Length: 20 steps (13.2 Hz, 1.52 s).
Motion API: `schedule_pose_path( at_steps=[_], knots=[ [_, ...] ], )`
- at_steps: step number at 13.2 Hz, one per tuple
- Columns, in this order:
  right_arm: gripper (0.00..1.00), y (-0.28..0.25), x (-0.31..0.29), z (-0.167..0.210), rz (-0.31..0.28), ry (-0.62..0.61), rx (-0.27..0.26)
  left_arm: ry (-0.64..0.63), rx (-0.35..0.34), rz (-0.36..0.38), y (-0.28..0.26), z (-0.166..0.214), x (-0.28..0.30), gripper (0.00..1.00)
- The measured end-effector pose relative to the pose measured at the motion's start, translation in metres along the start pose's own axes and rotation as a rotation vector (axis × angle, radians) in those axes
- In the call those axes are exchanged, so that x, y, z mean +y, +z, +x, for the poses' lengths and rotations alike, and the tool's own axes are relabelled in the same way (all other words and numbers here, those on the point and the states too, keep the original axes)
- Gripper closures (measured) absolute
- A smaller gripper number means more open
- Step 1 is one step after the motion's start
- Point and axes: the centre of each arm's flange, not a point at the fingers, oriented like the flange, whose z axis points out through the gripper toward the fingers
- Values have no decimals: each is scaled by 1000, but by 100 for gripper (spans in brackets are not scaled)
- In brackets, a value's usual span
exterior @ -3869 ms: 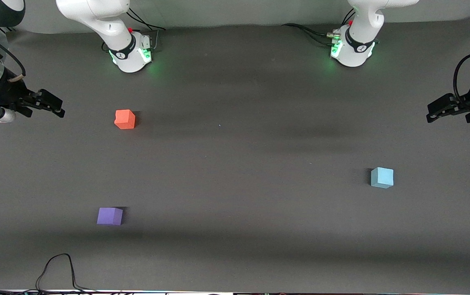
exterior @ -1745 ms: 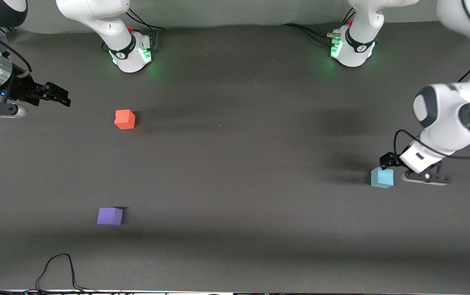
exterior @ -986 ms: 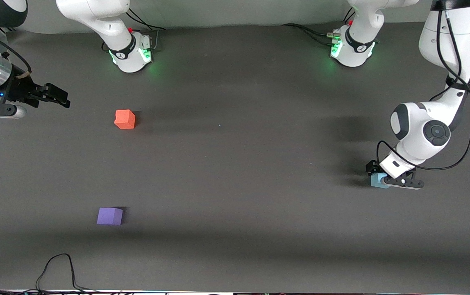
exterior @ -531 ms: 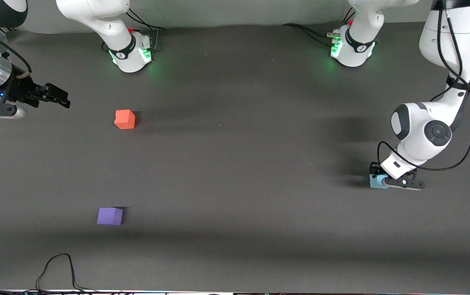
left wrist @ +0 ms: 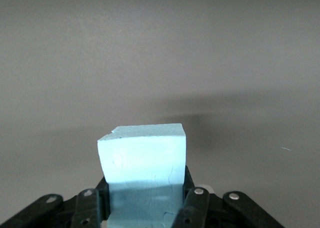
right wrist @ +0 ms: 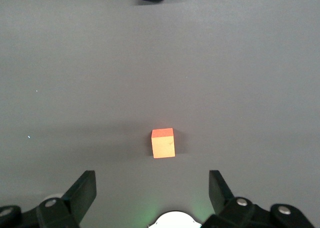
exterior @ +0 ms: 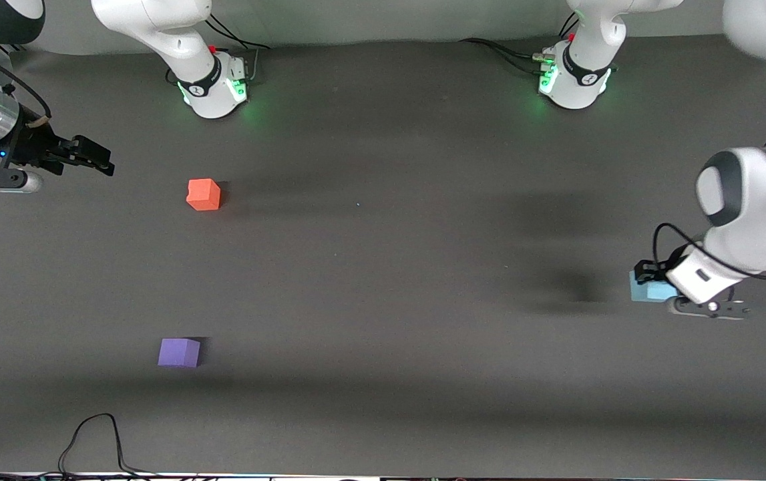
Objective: Place blue block between orange and purple blocks
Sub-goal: 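Carry the blue cube with the left gripper toward the table's middle, then lower the blue cube and open the left gripper to release it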
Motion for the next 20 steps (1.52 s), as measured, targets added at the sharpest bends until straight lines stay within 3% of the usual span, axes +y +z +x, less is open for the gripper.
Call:
schedule_pose_path(
  at_steps=[4,8,11,14,17,20],
  knots=[
    [0,-3,1,-2,1,1,6,-105,9,-21,-66,-1,141,47],
    [0,-5,0,-3,2,0,12,-164,22,-35,-58,-47,339,47],
    [0,-5,0,-1,3,0,24,-165,78,3,-6,-87,471,47],
    [0,1,0,3,2,0,18,-135,143,41,102,-138,576,47],
    [0,6,0,6,1,1,12,-110,166,68,201,-170,617,47],
    [0,9,-1,7,1,1,11,-119,178,56,215,-163,618,47]
  ],
)
